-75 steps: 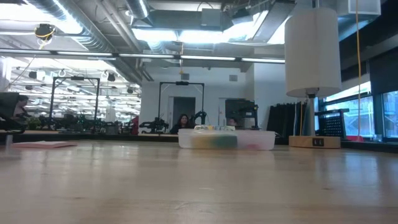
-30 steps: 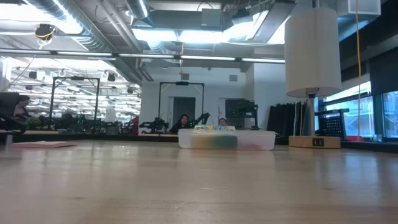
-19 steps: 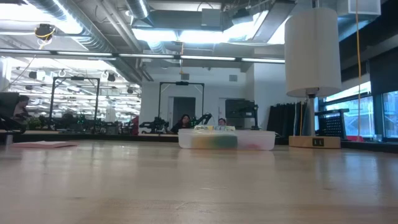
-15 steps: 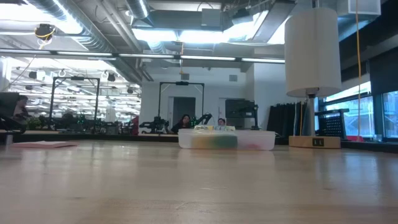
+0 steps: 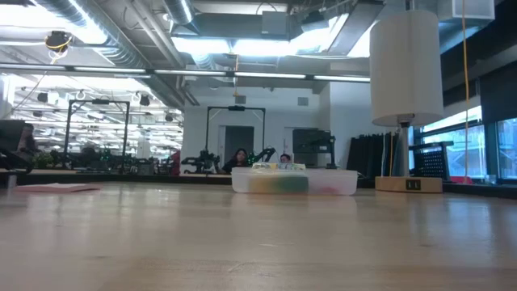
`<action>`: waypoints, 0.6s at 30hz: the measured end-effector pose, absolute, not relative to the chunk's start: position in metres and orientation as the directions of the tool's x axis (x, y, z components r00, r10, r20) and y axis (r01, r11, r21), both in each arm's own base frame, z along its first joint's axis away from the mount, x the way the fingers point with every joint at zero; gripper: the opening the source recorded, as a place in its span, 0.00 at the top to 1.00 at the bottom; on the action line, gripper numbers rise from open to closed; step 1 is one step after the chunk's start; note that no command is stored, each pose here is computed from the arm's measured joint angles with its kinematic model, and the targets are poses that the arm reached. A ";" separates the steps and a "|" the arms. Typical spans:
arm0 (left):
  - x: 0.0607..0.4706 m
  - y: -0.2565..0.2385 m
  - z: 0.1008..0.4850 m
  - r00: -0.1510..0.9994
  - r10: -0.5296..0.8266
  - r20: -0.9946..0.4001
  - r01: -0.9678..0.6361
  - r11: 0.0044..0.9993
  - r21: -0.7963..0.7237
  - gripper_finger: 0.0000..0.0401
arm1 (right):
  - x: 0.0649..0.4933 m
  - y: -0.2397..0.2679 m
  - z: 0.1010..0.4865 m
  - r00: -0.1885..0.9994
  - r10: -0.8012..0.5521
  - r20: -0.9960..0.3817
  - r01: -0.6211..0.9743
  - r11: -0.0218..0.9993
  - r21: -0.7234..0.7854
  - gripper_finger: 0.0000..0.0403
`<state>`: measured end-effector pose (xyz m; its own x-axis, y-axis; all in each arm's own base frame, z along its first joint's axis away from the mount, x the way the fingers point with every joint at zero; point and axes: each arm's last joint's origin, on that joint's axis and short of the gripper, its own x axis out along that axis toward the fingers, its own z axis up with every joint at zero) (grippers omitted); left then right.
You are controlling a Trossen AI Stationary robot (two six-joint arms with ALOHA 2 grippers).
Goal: Pack school essentials
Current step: Put the purple pen into the orange supply box
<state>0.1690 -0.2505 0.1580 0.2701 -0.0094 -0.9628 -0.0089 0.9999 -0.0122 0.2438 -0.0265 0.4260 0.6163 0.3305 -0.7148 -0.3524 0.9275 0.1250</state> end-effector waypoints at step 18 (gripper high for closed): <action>0.224 -0.160 0.234 0.461 -0.065 -0.885 -0.038 0.995 -0.093 0.92 | 0.221 -0.023 0.434 0.610 0.330 -0.720 -0.351 0.928 0.128 0.04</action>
